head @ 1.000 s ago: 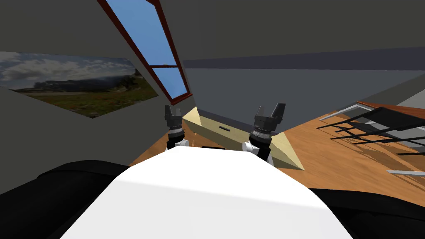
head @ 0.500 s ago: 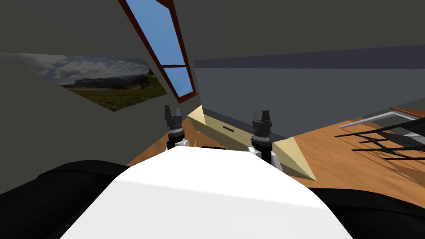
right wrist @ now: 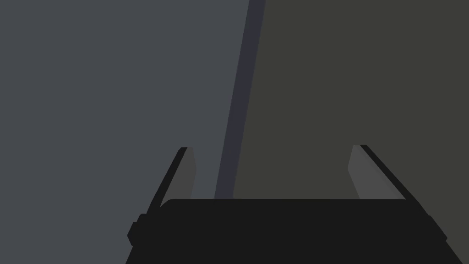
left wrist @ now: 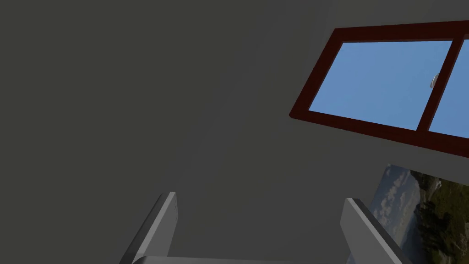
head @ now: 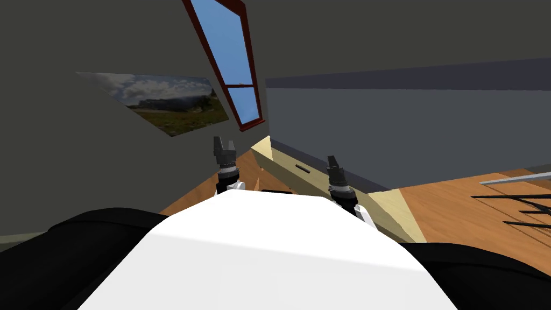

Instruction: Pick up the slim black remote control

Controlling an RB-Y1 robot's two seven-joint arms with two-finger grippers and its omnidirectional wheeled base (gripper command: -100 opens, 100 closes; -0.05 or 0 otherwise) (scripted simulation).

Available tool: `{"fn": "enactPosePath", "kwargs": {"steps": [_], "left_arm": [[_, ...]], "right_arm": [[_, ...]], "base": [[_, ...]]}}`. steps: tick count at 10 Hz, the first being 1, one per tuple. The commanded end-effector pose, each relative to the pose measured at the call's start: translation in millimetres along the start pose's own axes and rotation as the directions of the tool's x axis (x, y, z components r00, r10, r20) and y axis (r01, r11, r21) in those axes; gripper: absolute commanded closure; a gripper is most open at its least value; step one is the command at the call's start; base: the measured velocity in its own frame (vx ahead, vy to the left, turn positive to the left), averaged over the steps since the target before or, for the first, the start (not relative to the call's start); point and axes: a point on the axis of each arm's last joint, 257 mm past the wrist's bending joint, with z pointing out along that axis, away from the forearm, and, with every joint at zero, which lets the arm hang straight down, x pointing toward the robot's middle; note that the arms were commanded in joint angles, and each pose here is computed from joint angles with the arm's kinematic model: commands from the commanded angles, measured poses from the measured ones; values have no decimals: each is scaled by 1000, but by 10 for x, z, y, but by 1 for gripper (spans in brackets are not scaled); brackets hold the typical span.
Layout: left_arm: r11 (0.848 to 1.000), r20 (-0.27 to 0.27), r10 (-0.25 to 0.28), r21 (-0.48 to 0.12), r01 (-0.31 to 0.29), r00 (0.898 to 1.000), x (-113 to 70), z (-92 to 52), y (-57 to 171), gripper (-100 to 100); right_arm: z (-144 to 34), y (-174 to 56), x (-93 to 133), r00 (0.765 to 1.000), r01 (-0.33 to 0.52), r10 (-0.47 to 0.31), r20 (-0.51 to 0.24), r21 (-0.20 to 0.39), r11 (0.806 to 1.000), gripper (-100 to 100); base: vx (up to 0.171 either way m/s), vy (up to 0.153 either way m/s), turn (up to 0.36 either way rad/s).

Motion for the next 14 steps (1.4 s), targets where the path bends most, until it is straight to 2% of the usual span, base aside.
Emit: {"fn": "enactPosePath", "kwargs": {"steps": [1, 2, 3, 4, 5, 6, 7, 8, 9, 10, 11, 12, 13, 14], "left_arm": [[1000, 0, 0, 0, 0, 1000, 0, 0, 0, 0], [1000, 0, 0, 0, 0, 1000, -1, 0, 0, 0], [1000, 0, 0, 0, 0, 1000, 0, 0, 0, 0], [1000, 0, 0, 0, 0, 1000, -1, 0, 0, 0], [1000, 0, 0, 0, 0, 1000, 0, 0, 0, 0], [1000, 0, 0, 0, 0, 1000, -1, -1, 0, 0], [1000, 0, 0, 0, 0, 1000, 0, 0, 0, 0], [1000, 0, 0, 0, 0, 1000, -1, -1, 0, 0], [1000, 0, 0, 0, 0, 1000, 0, 0, 0, 0], [1000, 0, 0, 0, 0, 1000, -1, -1, 0, 0], [1000, 0, 0, 0, 0, 1000, 0, 0, 0, 0], [1000, 0, 0, 0, 0, 1000, -1, -1, 0, 0], [1000, 0, 0, 0, 0, 1000, -1, 0, 0, 0], [1000, 0, 0, 0, 0, 1000, -1, -1, 0, 0]], "right_arm": [[-75, -70, 69, 998, 35, -34, -44, 18, 999, -100], [-230, -202, 138, 993, 71, -66, -99, 51, 996, -100], [-232, -204, 160, 991, 80, -74, -108, 50, 996, -100], [-406, -340, 232, 980, 117, -102, -169, 82, 990, -100], [-409, -342, 250, 978, 124, -109, -176, 81, 989, -100], [-600, -481, 316, 962, 160, -130, -238, 112, 981, -100], [-605, -484, 338, 959, 169, -137, -248, 110, 980, -100], [-813, -622, 396, 939, 202, -151, -310, 140, 969, -100], [-822, -627, 422, 934, 212, -159, -321, 137, 968, -100], [-1045, -762, 473, 909, 243, -165, -382, 165, 956, -100], [-1058, -768, 502, 902, 253, -173, -395, 161, 954, -100], [-1293, -898, 541, 875, 280, -170, -453, 189, 941, -100], [-1312, -906, 575, 865, 293, -178, -469, 183, 938, -100], [-1557, -1028, 599, 837, 316, -167, -522, 211, 925, -100]], "base": [[-13, 40, 113], [-17, 46, 194], [-9, 35, 114], [1, 45, 250], [-1, 32, 104], [2, 36, 222], [2, 28, 98], [6, 45, 218], [7, 38, 130], [9, 47, 261], [12, 30, 130], [20, 38, 241], [17, 24, 122], [19, 30, 262]]}}
